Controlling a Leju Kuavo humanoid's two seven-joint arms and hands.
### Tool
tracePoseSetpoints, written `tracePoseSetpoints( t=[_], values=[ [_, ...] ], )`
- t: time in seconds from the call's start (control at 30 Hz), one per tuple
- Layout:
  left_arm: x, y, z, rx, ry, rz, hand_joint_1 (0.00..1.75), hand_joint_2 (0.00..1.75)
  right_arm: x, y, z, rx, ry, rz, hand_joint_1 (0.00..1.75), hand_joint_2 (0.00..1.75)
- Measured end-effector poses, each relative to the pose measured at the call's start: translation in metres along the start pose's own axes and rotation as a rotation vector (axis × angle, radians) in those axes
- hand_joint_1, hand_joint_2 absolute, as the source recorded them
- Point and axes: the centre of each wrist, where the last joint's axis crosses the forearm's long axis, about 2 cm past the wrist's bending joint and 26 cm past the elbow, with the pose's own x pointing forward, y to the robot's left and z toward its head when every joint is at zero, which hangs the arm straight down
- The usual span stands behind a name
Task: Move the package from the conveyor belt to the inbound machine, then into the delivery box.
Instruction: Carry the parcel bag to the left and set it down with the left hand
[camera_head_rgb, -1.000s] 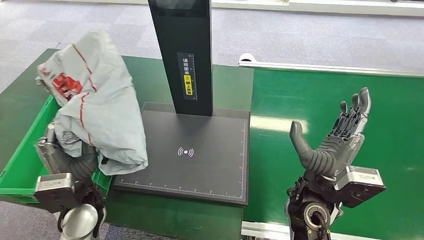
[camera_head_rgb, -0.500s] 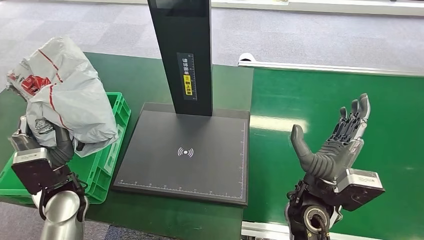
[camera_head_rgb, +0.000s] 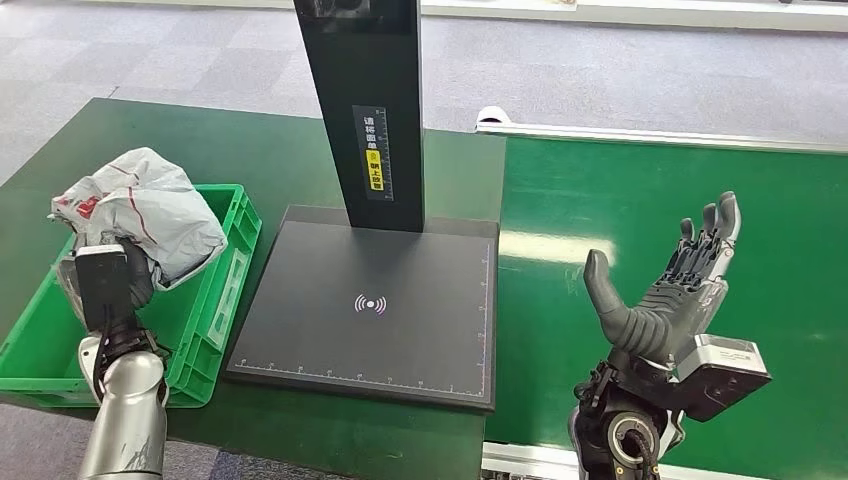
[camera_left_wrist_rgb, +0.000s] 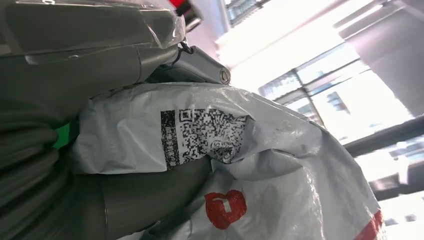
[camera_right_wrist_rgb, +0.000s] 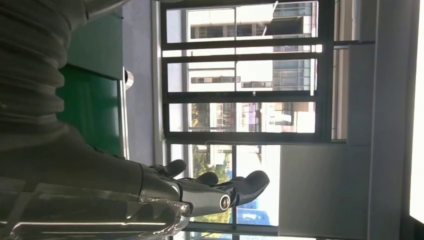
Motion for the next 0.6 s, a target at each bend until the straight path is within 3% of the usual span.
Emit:
tracePoseSetpoints(
  t=[0.3,0.33,0.43,0.47,0.6],
  values=[
    [-0.017,-0.004,-0.02,0.03,0.094,-0.034,1.56,1.75,-0.002,0.001,-0.003,0.004,0.017,0.011,0.0,1.75],
    [-0.018,-0.004,-0.021,0.028,0.097,-0.035,1.29,1.75,-0.002,0.001,-0.004,0.004,0.019,0.012,0.0,1.75],
    [-0.02,-0.005,-0.023,0.022,0.1,-0.031,0.13,1.75,-0.003,0.001,-0.004,0.004,0.023,0.016,0.0,1.75],
    [-0.02,-0.005,-0.023,0.02,0.1,-0.027,0.0,1.75,-0.004,0.001,-0.005,0.004,0.024,0.017,0.0,1.75],
    [-0.021,-0.004,-0.024,0.019,0.096,-0.007,0.0,1.75,-0.005,0.001,-0.005,0.003,0.028,0.02,0.0,1.75]
  ],
)
